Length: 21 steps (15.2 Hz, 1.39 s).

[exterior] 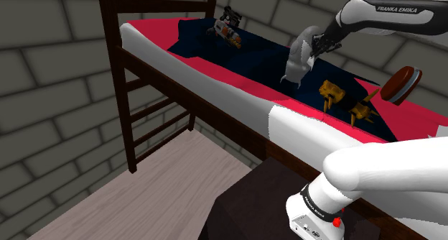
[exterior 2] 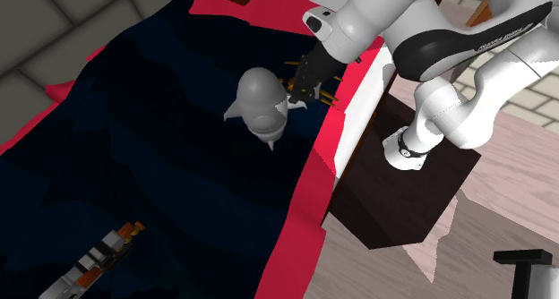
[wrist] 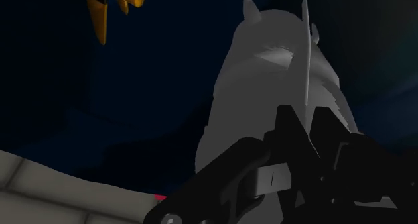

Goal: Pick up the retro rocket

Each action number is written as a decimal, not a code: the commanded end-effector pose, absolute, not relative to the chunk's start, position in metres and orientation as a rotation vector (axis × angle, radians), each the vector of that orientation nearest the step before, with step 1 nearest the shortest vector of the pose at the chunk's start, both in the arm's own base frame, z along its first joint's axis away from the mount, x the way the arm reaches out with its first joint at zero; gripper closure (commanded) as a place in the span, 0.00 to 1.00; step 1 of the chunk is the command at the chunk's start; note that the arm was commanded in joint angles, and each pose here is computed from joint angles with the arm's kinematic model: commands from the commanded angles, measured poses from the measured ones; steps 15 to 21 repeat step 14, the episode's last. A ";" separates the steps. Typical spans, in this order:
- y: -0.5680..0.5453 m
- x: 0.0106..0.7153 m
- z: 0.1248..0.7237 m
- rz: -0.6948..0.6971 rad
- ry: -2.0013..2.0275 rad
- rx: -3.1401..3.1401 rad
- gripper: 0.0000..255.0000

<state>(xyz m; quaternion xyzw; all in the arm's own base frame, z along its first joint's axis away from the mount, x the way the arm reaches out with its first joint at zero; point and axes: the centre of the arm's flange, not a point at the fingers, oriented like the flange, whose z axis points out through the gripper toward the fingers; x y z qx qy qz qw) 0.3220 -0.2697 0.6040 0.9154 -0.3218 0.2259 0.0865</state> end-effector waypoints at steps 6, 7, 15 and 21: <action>-0.270 0.322 0.642 0.677 -0.959 2.726 1.00; -0.270 0.322 0.647 0.677 -0.959 2.726 1.00; -0.270 0.322 0.674 0.677 -0.959 2.726 1.00; -0.270 0.322 0.674 0.677 -0.959 2.726 1.00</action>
